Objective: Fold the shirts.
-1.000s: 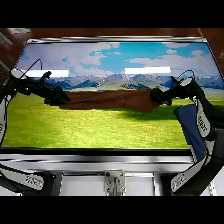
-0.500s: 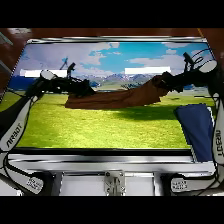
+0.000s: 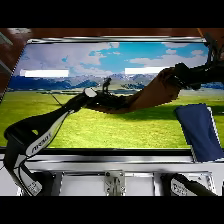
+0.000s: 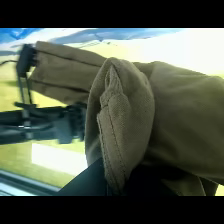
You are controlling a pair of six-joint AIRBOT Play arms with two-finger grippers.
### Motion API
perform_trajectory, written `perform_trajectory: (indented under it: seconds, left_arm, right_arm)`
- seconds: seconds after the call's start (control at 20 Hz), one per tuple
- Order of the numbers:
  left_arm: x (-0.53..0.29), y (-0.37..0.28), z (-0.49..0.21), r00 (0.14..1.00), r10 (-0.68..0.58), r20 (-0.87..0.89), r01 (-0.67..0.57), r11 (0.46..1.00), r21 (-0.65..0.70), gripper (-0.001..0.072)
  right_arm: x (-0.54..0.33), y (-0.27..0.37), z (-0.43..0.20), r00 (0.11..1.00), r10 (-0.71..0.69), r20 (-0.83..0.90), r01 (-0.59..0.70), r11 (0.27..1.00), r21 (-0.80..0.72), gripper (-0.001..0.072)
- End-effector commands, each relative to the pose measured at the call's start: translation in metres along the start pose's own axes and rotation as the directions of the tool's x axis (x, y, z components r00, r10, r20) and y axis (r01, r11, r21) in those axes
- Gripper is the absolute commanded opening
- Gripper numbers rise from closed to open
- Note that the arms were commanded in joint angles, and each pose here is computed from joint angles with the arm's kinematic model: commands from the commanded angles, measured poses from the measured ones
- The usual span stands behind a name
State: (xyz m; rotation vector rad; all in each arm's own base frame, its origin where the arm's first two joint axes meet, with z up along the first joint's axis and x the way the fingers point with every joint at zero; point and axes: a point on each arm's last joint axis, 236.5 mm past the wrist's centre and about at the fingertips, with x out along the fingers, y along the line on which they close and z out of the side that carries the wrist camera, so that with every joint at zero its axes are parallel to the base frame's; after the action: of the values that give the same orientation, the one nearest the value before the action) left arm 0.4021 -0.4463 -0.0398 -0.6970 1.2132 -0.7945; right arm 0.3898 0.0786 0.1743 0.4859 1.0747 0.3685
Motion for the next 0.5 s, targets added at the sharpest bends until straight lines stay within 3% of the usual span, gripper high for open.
perform_trajectory:
  seconds: [0.0, 0.25, 0.45]
  left_arm:
    - [0.046, -0.025, -0.017, 0.998, -0.048, 0.033, 0.049, 0.999, -0.018, 0.0040]
    - [0.052, -0.039, -0.009, 0.996, -0.094, 0.002, 0.094, 0.995, 0.012, 0.0037]
    - [-0.014, 0.003, 0.030, 0.996, 0.094, -0.007, -0.092, 0.980, 0.174, 0.0034]
  right_arm:
    - [-0.020, 0.014, -0.023, 0.999, 0.004, -0.043, -0.003, 1.000, 0.015, 0.0053]
    - [-0.024, 0.015, -0.032, 0.998, 0.001, -0.067, 0.000, 1.000, 0.018, 0.0052]
    - [-0.012, 0.014, -0.015, 1.000, -0.004, -0.018, 0.004, 1.000, -0.005, 0.0052]
